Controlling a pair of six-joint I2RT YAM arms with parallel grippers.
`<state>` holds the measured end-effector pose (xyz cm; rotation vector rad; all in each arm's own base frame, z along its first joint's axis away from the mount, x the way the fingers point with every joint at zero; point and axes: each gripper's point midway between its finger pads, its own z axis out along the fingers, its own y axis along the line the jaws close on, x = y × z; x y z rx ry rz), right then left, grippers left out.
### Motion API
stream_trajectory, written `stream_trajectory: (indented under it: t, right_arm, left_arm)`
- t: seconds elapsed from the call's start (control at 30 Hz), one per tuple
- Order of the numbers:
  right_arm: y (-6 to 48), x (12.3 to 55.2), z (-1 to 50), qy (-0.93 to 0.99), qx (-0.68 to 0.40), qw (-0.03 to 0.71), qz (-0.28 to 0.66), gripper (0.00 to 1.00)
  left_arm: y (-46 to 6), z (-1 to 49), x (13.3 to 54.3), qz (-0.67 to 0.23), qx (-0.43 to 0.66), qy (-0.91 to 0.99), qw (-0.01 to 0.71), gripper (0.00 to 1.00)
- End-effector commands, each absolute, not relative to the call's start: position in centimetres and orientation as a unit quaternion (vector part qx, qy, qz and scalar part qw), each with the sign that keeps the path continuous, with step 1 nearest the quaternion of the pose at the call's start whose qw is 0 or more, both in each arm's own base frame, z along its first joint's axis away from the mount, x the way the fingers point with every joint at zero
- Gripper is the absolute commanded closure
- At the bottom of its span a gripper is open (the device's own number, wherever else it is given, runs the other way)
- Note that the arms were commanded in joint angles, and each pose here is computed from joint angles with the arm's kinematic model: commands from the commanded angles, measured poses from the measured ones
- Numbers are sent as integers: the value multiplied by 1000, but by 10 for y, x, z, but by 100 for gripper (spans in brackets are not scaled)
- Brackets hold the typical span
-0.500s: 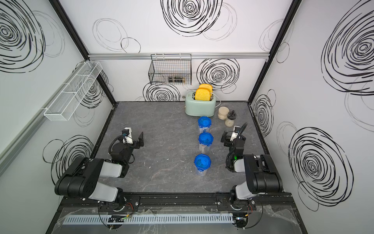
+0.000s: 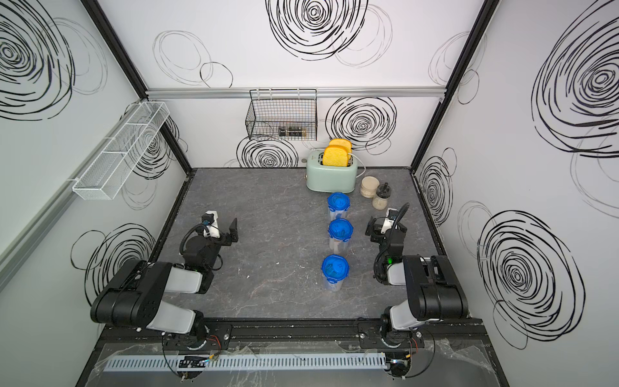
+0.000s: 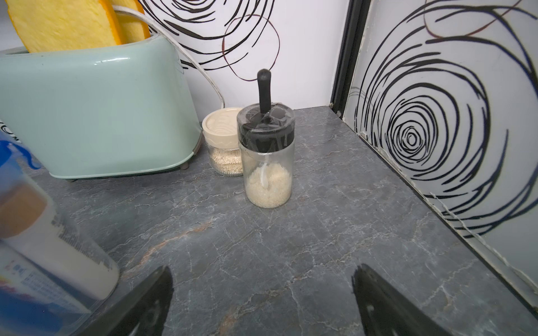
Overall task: Take out toiletry kits
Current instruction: Pick up the container from the center of the board.
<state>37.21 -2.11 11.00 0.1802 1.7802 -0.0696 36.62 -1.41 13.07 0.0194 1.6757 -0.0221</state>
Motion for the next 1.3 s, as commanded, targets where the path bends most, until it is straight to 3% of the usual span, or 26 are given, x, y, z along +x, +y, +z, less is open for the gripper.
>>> stream_trajectory:
  t: [0.0,1.27]
  right_arm:
    - [-20,373,119,766,78,637,-31,2]
    - [-20,373,119,767,73,637,-21,2]
  left_arm:
    - [-14,150,369,-7,14,717,697,4]
    - [-4,158,357,-16,-7,698,716,4]
